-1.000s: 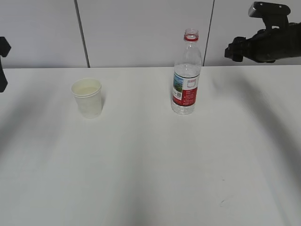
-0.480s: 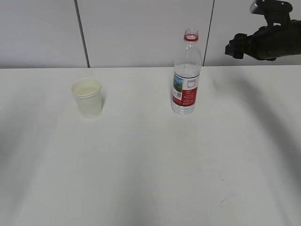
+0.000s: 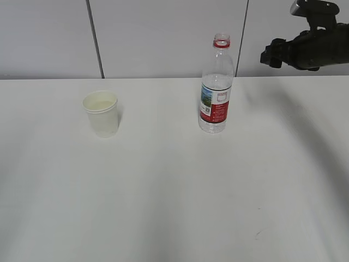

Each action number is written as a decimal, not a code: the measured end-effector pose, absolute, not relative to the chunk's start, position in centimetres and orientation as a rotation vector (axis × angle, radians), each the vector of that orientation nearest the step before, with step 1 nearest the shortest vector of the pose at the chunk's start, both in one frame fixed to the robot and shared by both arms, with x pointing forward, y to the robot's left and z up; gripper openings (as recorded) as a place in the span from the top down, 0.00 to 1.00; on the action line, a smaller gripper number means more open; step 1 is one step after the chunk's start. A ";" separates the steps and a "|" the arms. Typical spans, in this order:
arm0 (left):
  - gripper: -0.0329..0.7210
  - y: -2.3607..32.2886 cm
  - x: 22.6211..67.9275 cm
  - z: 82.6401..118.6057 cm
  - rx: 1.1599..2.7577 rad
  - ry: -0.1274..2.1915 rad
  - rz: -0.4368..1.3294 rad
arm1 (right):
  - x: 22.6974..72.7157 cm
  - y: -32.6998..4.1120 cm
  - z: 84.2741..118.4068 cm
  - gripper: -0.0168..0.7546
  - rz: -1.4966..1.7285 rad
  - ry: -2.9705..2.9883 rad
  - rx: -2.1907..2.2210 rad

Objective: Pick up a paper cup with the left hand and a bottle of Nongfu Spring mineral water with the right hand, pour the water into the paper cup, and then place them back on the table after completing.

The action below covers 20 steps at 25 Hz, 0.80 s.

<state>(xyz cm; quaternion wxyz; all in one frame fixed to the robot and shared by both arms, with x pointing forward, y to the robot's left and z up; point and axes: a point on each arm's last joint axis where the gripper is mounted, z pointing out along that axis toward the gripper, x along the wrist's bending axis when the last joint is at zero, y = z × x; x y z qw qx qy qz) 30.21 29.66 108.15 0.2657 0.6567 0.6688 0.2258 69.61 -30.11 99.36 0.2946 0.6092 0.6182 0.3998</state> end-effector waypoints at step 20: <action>0.38 30.6 22.9 105.7 1.529 1.538 0.840 | 69.5 -29.9 99.3 0.24 1.094 1.655 1.642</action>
